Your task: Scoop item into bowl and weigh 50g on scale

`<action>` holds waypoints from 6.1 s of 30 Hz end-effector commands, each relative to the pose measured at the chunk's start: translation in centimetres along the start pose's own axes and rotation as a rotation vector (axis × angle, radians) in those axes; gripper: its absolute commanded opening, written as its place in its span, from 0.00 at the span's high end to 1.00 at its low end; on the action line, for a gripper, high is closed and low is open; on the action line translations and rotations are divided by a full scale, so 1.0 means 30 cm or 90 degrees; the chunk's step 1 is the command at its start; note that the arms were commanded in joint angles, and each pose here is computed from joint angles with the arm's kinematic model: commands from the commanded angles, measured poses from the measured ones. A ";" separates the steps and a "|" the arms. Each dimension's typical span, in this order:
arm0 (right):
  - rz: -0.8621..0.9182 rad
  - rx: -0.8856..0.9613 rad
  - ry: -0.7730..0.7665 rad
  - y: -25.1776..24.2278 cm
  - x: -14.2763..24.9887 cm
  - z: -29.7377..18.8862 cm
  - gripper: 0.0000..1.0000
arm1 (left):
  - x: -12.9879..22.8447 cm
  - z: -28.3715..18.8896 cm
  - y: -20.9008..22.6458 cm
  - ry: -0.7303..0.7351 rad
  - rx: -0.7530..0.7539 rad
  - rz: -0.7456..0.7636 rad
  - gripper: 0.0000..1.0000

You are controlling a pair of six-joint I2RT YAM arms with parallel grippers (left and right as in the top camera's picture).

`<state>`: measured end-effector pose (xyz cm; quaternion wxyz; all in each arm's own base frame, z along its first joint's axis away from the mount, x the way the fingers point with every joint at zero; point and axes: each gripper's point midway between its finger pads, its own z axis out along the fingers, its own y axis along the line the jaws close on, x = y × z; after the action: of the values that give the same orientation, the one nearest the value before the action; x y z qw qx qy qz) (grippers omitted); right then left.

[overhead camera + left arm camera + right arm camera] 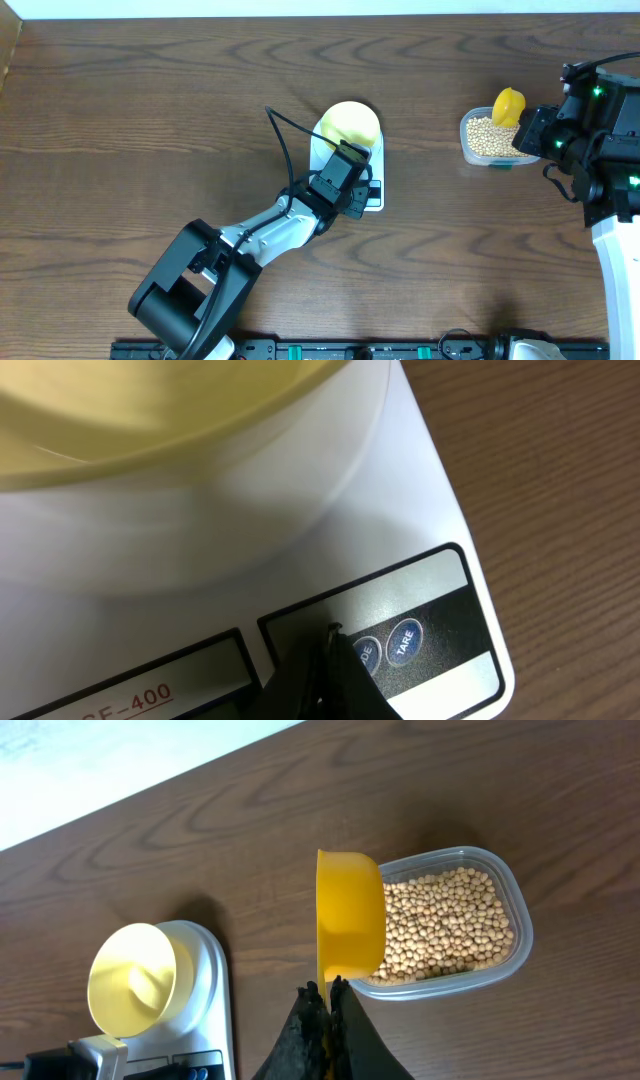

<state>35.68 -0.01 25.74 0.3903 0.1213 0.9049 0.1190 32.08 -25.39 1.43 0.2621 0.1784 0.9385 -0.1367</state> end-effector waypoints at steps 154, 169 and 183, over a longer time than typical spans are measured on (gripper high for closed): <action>-0.025 0.014 -0.017 -0.010 -0.028 -0.014 0.99 | 0.212 0.060 0.080 0.123 -0.090 0.018 0.93; -0.025 0.014 -0.016 -0.010 -0.027 -0.014 0.99 | 0.346 0.101 0.128 0.203 -0.136 -0.054 0.93; -0.024 0.015 -0.012 -0.012 -0.022 -0.014 0.99 | 0.341 0.060 0.168 0.198 -0.189 -0.083 0.93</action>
<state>35.66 -0.22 25.68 0.3915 0.1109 0.9071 0.1076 31.44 -24.65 0.72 0.2367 0.1034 0.9625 -0.0833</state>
